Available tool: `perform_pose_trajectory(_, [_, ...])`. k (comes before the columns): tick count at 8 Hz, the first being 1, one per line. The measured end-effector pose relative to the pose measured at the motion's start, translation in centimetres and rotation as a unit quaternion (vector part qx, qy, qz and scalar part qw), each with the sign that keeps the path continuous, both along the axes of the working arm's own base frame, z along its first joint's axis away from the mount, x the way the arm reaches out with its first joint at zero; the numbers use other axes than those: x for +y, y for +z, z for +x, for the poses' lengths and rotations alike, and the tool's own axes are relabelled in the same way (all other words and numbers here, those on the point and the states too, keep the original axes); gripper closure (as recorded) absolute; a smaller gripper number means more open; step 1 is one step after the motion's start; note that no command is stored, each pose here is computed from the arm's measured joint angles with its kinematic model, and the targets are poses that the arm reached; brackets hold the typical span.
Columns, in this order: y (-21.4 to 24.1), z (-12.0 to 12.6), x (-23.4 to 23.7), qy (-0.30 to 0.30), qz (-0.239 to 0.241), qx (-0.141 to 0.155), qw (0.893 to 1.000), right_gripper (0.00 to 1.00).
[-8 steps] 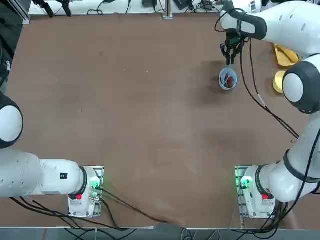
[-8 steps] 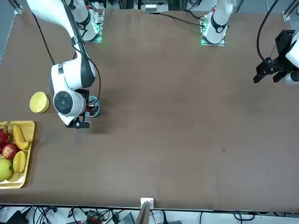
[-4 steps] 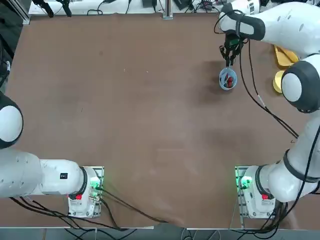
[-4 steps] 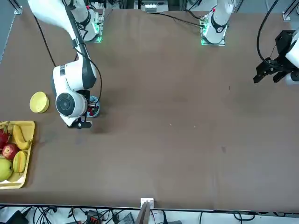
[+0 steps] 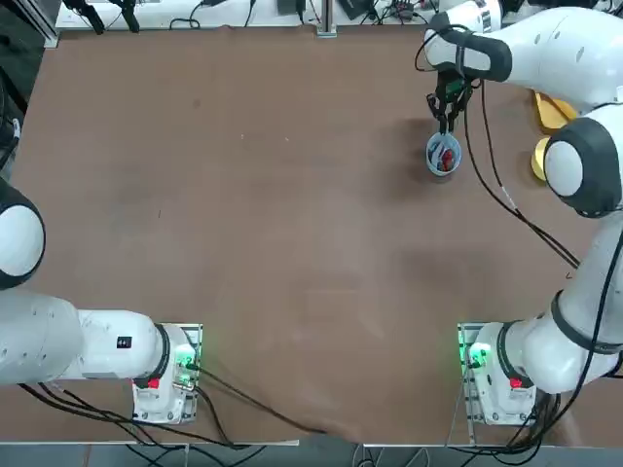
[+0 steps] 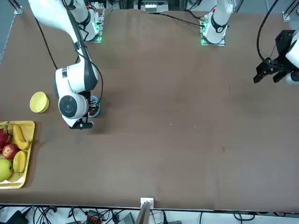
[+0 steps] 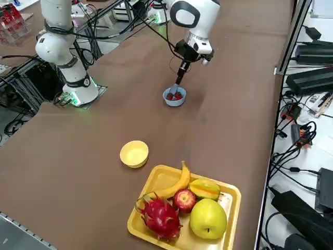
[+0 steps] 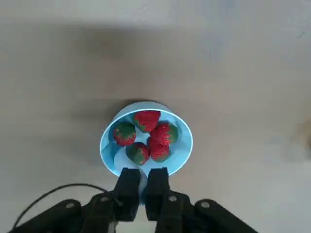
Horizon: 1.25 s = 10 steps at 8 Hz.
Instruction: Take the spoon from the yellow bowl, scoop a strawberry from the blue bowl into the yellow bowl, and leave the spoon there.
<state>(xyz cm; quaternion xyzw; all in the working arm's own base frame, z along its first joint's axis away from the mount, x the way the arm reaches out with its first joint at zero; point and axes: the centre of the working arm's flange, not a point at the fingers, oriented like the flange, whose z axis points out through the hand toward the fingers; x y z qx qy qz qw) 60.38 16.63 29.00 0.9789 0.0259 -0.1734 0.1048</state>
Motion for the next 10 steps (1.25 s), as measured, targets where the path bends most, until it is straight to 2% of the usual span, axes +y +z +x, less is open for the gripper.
perform_pose_trajectory(4, [-1.0,-0.2,1.6,0.028,-0.024,-0.001,0.999,0.89])
perform_pose_trajectory(8, [-1.6,-1.0,4.8,0.063,-0.078,-0.01,0.995,0.89])
perform_pose_trajectory(10, [-2.2,-1.5,6.4,0.08,-0.11,0.002,0.991,0.89])
